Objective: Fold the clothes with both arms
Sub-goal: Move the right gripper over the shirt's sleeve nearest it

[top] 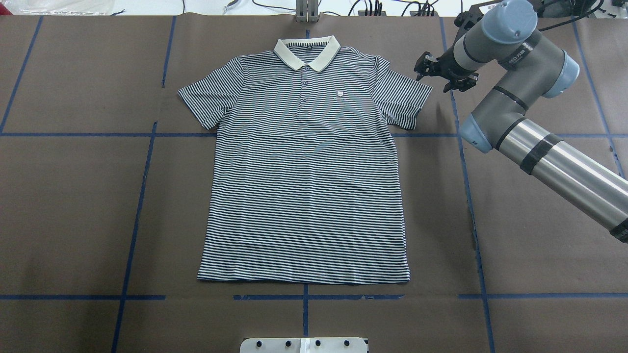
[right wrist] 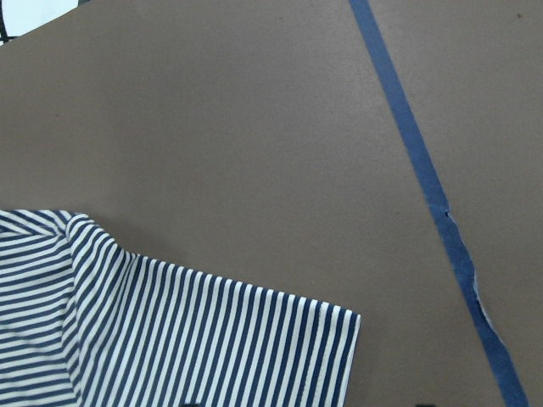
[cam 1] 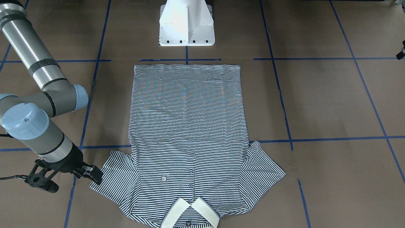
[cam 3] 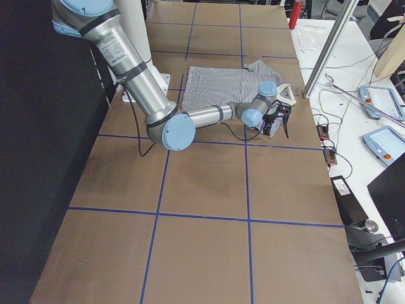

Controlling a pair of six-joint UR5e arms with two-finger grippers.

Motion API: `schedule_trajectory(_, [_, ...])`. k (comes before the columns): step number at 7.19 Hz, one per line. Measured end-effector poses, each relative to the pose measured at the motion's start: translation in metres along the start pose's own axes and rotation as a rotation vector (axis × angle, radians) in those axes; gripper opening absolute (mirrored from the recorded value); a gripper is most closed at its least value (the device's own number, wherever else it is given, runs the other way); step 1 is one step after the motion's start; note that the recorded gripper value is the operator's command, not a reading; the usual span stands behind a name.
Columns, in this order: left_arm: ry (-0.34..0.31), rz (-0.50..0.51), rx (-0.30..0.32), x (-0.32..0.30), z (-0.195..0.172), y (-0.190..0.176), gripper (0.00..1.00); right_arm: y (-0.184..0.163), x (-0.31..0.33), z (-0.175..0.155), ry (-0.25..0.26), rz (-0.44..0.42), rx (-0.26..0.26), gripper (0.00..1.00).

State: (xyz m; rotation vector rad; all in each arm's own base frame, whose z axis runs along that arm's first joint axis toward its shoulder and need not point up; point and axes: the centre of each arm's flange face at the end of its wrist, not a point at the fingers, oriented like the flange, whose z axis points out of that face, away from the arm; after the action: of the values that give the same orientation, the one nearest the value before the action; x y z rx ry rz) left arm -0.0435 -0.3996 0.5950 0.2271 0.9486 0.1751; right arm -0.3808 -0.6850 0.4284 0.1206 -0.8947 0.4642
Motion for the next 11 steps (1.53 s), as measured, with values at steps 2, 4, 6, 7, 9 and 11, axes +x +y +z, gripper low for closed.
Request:
schedule_trajectory(2, [0.002, -0.002, -0.001, -0.001, 0.001, 0.0, 1.0, 0.002, -0.001, 0.013, 0.023, 0.002, 0.004, 0.77])
schedule_trajectory(4, [0.003, -0.004, -0.002, -0.002, 0.001, 0.001, 1.0, 0.002, -0.004, 0.021, 0.037, 0.004, -0.001, 0.7])
schedule_trajectory(6, [0.003, -0.003, -0.002, -0.002, 0.002, 0.001, 1.0, 0.001, -0.003, 0.025, 0.047, 0.007, -0.003, 0.58])
schedule_trajectory(7, [0.003, -0.002, -0.002, -0.002, 0.002, 0.001, 1.0, 0.0, -0.005, 0.026, 0.047, 0.007, -0.004, 0.55])
schedule_trajectory(9, [0.003, -0.001, -0.002, -0.002, 0.002, 0.001, 1.0, 0.0, -0.004, 0.027, 0.051, 0.009, -0.005, 0.55])
schedule_trajectory(11, [0.004, -0.002, -0.002, -0.002, 0.002, 0.001, 1.0, -0.001, -0.003, 0.029, 0.055, 0.011, -0.006, 0.54])
